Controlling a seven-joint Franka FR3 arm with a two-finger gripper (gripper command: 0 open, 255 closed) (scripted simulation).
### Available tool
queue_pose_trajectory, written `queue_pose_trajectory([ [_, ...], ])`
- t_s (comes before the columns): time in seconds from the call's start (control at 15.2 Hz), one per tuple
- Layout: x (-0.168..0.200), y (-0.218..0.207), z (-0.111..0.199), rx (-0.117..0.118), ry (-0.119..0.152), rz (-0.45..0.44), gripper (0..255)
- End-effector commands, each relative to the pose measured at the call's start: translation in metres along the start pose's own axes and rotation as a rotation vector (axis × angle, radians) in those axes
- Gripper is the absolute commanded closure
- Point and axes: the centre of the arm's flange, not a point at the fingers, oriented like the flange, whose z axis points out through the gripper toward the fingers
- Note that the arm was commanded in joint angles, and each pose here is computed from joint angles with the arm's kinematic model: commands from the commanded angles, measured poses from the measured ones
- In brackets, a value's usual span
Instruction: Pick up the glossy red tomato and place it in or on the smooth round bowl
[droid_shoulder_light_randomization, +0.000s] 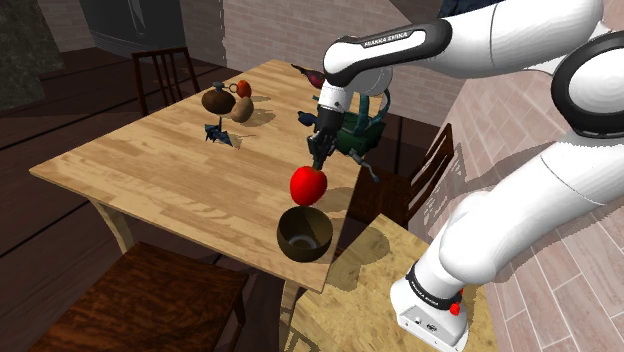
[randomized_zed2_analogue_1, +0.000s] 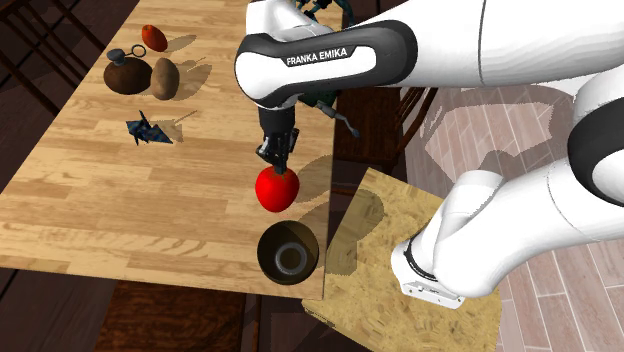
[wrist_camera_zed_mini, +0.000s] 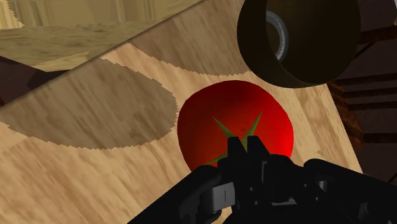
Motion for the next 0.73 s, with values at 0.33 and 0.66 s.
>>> queue_pose_trajectory([
  [0.33, -0.008, -0.011, -0.034, 0.0, 0.0, 0.0, 255],
  [0.66, -0.012, -0.02, -0.059, 0.0, 0.0, 0.0, 255],
])
